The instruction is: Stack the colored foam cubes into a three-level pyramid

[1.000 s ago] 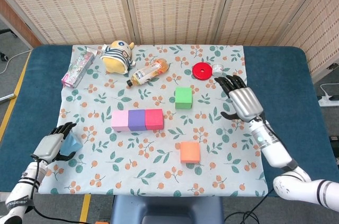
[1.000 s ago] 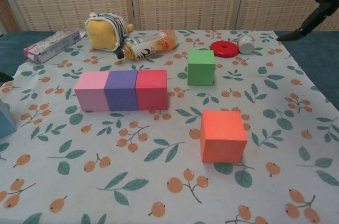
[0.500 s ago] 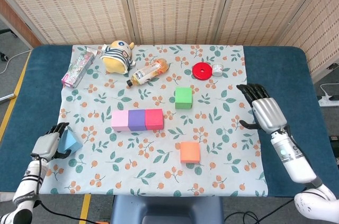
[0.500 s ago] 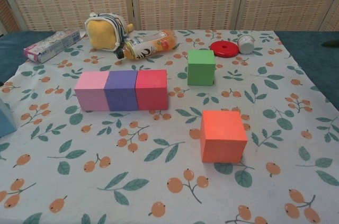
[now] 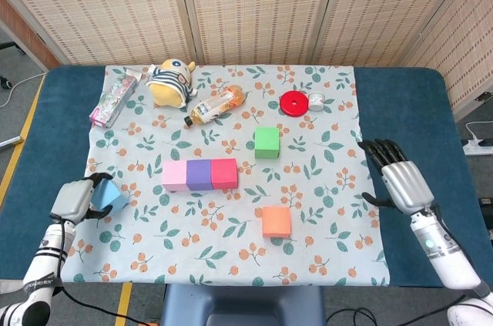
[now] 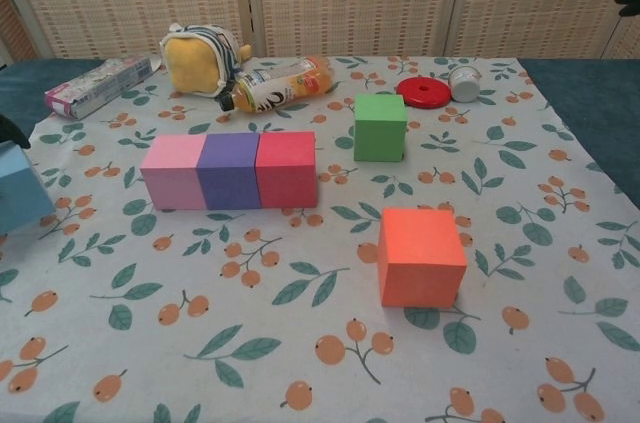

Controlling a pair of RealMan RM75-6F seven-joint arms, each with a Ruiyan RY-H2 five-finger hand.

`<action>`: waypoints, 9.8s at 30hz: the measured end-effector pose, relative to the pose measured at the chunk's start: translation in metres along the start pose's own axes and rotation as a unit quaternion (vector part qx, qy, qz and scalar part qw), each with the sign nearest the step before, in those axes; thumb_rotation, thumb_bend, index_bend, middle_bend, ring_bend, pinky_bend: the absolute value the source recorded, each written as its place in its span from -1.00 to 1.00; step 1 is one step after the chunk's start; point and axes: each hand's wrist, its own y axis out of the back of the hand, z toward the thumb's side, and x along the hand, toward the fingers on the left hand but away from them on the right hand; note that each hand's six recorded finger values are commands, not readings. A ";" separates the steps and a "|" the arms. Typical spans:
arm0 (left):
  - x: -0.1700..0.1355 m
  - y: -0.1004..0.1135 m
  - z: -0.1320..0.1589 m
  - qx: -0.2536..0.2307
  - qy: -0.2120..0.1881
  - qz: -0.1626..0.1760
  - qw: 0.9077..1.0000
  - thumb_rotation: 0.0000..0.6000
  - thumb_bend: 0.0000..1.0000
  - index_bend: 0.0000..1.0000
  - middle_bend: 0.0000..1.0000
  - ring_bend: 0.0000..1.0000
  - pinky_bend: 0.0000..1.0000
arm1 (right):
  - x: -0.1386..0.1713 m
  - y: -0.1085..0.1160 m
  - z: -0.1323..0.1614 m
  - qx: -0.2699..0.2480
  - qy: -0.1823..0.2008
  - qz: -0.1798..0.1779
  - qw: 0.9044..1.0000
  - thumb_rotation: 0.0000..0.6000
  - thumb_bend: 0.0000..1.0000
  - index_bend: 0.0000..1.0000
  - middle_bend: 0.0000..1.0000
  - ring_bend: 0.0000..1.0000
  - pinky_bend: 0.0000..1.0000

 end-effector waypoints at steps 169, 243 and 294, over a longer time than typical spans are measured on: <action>0.064 0.049 0.111 0.052 -0.235 -0.017 0.971 1.00 -0.37 -0.81 -0.95 -1.00 -0.69 | 0.040 0.014 -0.003 -0.052 -0.030 -0.026 0.998 1.00 -0.82 -1.00 -0.90 -1.00 -0.95; 0.002 0.024 0.040 0.029 -0.134 0.025 0.990 1.00 -0.36 -0.66 -0.79 -0.89 -0.65 | -0.247 -0.092 0.124 -0.046 0.044 0.134 0.989 1.00 -0.78 -0.20 -0.27 -0.59 -0.63; -0.004 0.009 0.035 0.050 -0.140 0.041 0.988 1.00 -0.37 -0.66 -0.79 -0.90 -0.69 | -0.219 -0.074 0.287 -0.025 0.081 0.185 0.979 1.00 -0.78 -0.23 -0.25 -0.56 -0.63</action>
